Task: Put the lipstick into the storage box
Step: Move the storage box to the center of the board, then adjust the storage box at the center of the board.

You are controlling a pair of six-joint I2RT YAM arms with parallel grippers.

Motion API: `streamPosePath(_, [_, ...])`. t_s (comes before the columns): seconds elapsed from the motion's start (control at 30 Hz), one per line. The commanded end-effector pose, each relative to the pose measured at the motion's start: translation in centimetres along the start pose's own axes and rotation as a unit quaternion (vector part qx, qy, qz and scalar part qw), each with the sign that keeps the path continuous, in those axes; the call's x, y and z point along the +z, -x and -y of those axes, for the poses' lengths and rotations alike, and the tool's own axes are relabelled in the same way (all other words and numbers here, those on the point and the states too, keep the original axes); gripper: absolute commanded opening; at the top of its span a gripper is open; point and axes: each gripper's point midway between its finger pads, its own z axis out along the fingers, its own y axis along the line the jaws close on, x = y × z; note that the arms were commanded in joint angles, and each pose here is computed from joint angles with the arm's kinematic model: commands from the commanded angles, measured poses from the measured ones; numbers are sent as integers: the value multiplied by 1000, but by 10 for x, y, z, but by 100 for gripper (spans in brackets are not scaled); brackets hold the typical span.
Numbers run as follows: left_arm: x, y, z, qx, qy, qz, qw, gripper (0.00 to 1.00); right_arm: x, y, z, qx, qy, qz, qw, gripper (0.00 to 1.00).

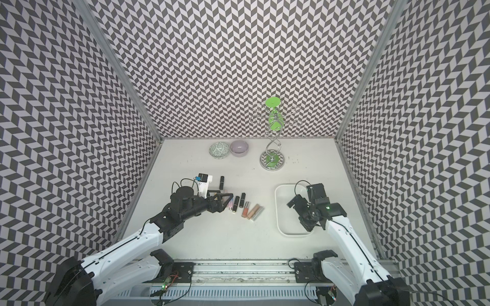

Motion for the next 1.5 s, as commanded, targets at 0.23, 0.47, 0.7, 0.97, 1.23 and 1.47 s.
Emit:
streamPosePath(0.23, [-4,24,11,45,-2,33,998,99,-56,46,-23,-43,-35,122,991,100])
streamPosePath(0.47, [-7,29,13,50,11,29,998,99,-57,39,-1,-58,-59,76,994,100])
streamPosePath(0.7, [-9,31,11,44,19,35,998,99,-94,46,43,-107,-172,130,971,100])
streamPosePath(0.97, [-9,29,11,42,19,34,998,99,-39,45,52,-88,-149,97,980,97])
streamPosePath(1.23, [-13,22,7,39,28,21,999,99,5,33,53,-92,-135,22,986,95])
streamPosePath(1.47, [-16,21,3,41,40,22,998,99,23,10,28,-49,-49,-48,996,88])
